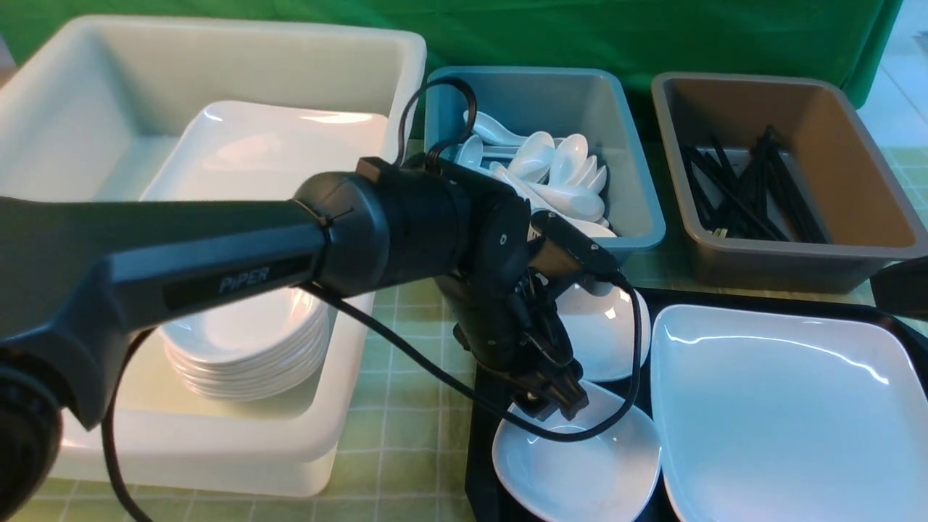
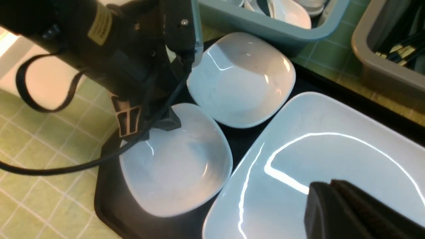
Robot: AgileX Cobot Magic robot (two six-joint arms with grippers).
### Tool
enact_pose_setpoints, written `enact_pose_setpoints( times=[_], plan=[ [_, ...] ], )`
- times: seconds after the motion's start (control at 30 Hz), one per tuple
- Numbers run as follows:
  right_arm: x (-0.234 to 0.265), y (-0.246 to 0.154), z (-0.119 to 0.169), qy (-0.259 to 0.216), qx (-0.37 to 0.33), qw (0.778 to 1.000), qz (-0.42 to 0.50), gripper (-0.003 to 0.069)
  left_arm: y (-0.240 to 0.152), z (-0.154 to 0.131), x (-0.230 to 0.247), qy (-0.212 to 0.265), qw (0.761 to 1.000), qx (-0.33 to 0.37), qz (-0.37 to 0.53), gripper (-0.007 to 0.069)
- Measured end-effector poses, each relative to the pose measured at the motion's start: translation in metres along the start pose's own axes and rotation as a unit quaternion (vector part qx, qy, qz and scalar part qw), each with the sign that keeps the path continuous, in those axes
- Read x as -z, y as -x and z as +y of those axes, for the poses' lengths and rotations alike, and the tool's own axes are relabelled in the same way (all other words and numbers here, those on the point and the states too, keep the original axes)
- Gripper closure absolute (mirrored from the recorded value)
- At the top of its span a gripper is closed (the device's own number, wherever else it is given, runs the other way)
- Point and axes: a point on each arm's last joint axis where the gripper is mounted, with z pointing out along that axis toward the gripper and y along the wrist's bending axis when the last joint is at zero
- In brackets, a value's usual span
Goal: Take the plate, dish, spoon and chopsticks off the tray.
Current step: Use the left arm to grab a small plate from the dinner plate
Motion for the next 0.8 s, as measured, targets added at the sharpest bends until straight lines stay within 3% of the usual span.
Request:
enact_pose_setpoints(
  times=[0.2, 0.43, 0.63, 0.8],
  plan=[
    [-0.001, 0.0, -0.001, -0.002, 0.0, 1.0, -0.001, 0.0662, 0.002, 0.0, -0.011, -0.005, 1.0, 0.001, -0.001, 0.0216],
    [-0.001, 0.001, -0.001, -0.004, 0.0, 1.0, -0.004, 0.066, -0.001, -0.005, -0.023, -0.025, 0.999, 0.021, 0.014, 0.0478],
    [-0.001, 0.001, -0.001, -0.003, 0.0, 1.0, -0.003, 0.066, -0.002, -0.005, -0.009, -0.032, 0.998, 0.057, 0.025, 0.0533],
    [0.001, 0.001, 0.003, 0.016, 0.002, 1.0, 0.008, 0.066, 0.004, -0.008, 0.03, -0.04, 0.997, 0.054, 0.027, 0.0609]
  ],
)
